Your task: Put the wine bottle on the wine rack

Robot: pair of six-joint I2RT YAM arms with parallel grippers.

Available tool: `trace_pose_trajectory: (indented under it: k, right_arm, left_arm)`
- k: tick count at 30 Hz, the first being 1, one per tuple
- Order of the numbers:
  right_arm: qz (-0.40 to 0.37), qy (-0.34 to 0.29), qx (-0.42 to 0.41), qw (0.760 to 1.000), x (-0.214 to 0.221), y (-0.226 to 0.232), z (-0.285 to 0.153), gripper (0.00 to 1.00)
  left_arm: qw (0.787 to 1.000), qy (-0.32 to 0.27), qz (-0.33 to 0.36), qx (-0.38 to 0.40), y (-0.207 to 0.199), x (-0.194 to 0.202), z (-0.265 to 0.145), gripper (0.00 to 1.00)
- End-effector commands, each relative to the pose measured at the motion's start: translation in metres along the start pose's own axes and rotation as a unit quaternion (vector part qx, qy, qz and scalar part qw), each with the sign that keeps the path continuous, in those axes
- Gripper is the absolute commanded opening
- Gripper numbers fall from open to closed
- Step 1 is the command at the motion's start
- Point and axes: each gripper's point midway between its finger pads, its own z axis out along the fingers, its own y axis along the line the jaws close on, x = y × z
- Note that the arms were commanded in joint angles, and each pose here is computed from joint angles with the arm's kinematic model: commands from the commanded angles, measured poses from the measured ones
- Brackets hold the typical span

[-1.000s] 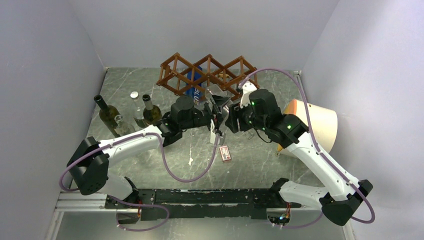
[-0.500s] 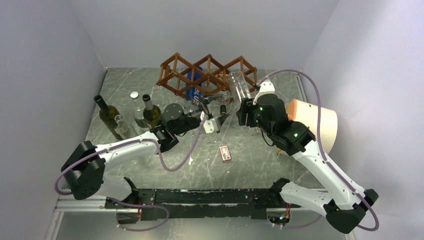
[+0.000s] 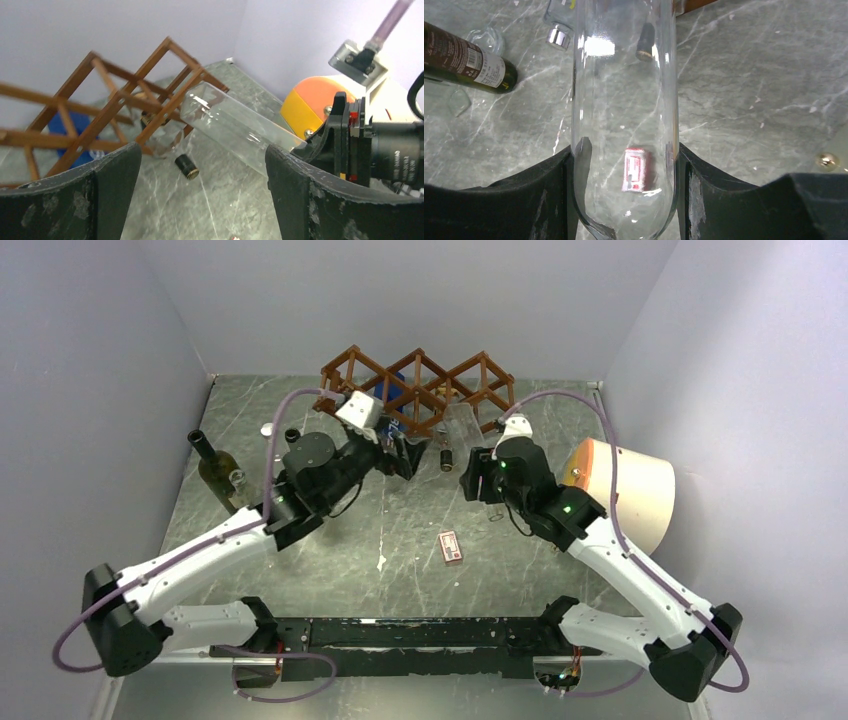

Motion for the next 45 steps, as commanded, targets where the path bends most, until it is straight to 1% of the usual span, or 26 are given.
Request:
trace_pose_trajectory:
  k: [1, 3, 7, 13, 16, 18, 21, 27, 36, 39, 45]
  right_arm:
    - [0.037, -0.046, -0.043, 0.997, -0.021, 0.024, 0.018, 0.00]
    - [0.042, -0.042, -0.052, 0.997, -0.015, 0.029, 0.029, 0.00]
    - [0.057, -0.031, -0.063, 0.996, -0.008, 0.040, 0.054, 0.00]
    - [0.068, -0.008, -0.052, 0.996, 0.001, 0.050, 0.089, 0.00]
    - [0.087, -0.033, -0.052, 0.994, -0.018, 0.058, 0.099, 0.00]
    - [0.092, -0.042, -0.052, 0.994, -0.023, 0.060, 0.105, 0.00]
    - [0.074, -0.039, -0.064, 0.994, -0.030, 0.070, 0.114, 0.00]
    - [0.076, -0.036, -0.054, 0.995, -0.036, 0.073, 0.126, 0.00]
    - [0.091, -0.022, -0.041, 0.995, -0.027, 0.073, 0.141, 0.00]
    - [0.098, -0.033, -0.032, 0.994, -0.029, 0.071, 0.148, 0.00]
    - [0.122, -0.081, -0.016, 0.989, -0.046, 0.071, 0.169, 0.00]
  left_arm:
    - [0.989, 0.056, -0.056, -0.122, 0.041, 0.011, -0.034, 0.99]
    - [0.985, 0.077, -0.046, -0.146, 0.051, 0.010, -0.047, 1.00]
    - [0.982, 0.101, -0.023, -0.161, 0.059, 0.008, -0.068, 1.00]
    - [0.983, 0.094, 0.010, -0.158, 0.066, 0.003, -0.092, 1.00]
    - [0.984, 0.081, 0.016, -0.159, 0.068, -0.003, -0.099, 1.00]
    - [0.983, 0.077, 0.020, -0.166, 0.071, -0.006, -0.102, 1.00]
    - [0.984, 0.072, 0.020, -0.165, 0.071, -0.007, -0.104, 1.00]
    - [0.993, 0.045, 0.017, -0.109, 0.055, -0.007, -0.106, 1.00]
    - [0.992, 0.060, 0.021, -0.112, 0.056, 0.000, -0.107, 1.00]
    - [0.992, 0.056, 0.020, -0.110, 0.056, -0.001, -0.107, 1.00]
    - [0.992, 0.060, 0.021, -0.111, 0.056, 0.001, -0.107, 1.00]
